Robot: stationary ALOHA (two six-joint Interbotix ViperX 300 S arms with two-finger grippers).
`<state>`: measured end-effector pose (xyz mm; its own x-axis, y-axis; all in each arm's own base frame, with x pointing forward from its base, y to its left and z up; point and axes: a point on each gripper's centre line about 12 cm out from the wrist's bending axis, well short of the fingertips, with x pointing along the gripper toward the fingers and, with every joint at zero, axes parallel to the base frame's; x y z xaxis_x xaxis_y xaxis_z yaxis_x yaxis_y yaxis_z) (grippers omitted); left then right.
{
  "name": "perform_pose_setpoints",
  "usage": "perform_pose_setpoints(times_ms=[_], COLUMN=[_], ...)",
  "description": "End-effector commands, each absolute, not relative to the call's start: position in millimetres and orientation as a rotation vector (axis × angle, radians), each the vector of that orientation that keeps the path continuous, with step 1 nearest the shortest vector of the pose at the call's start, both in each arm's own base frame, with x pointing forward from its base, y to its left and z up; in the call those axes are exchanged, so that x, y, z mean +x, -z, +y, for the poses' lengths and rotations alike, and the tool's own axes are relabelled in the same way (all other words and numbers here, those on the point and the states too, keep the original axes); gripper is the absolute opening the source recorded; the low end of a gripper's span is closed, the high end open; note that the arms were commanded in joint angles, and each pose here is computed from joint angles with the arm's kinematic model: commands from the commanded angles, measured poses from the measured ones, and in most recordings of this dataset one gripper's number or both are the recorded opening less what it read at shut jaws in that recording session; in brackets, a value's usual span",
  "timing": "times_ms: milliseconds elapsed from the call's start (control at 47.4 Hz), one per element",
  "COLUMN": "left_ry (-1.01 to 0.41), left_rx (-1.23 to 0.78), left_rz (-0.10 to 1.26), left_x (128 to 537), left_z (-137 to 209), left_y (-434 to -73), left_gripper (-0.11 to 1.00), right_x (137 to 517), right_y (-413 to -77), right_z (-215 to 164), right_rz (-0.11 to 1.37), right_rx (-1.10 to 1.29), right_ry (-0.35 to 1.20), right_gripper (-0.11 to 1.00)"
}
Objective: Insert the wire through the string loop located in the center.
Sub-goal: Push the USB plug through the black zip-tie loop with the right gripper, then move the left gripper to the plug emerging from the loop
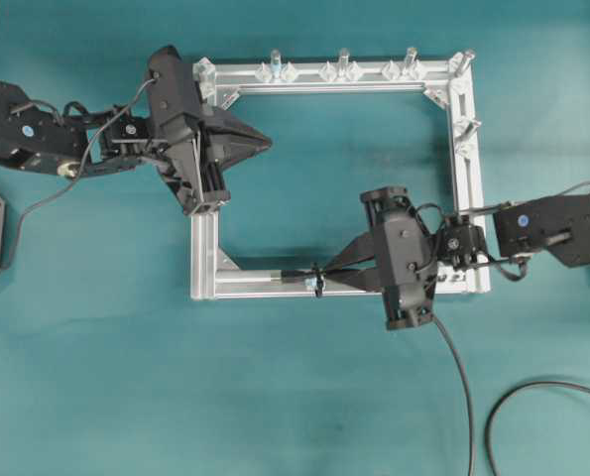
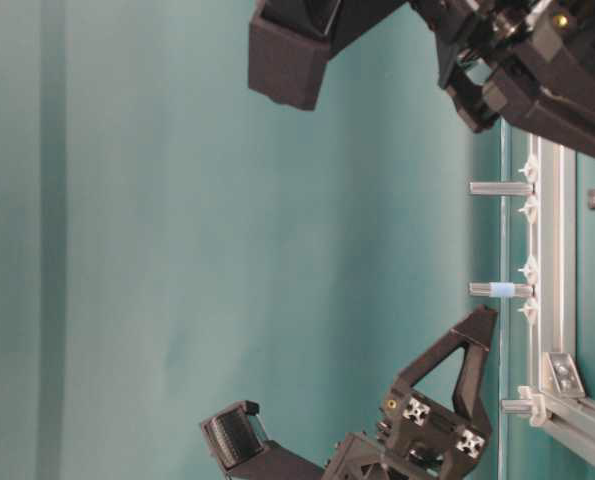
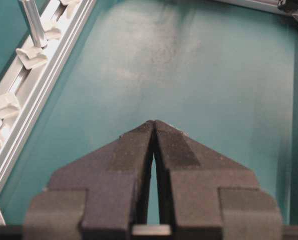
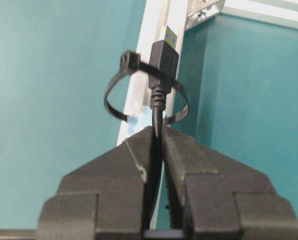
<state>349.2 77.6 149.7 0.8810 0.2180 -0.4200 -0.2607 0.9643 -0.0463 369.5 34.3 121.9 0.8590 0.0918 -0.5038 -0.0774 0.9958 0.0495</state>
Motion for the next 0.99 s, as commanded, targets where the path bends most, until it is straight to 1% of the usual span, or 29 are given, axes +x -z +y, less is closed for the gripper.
perform_pose_setpoints(times_ms=[0,422,570,971], left_ry=[-0.244,-0.230,-0.202,-0.083], left_rx=[-0.103,-0.098,-0.093,-0.070], left_rz=[0.377,0.378,0.379,0.373], left_x=[354,355,357,365], left_z=[77,72,62,19], left_y=[-165,-165,-165,-168], left_gripper=[0.00,0.00,0.00,0.00], right_x=[376,374,374,373], right_y=[-132,-130,-130,-129], right_z=[34,34,34,34], right_rz=[0.490,0.498,0.498,0.501], right_rx=[0.029,0.024,0.023,0.020], right_ry=[-0.088,-0.091,-0.091,-0.093], right_gripper=[0.07,0.07,0.07,0.07])
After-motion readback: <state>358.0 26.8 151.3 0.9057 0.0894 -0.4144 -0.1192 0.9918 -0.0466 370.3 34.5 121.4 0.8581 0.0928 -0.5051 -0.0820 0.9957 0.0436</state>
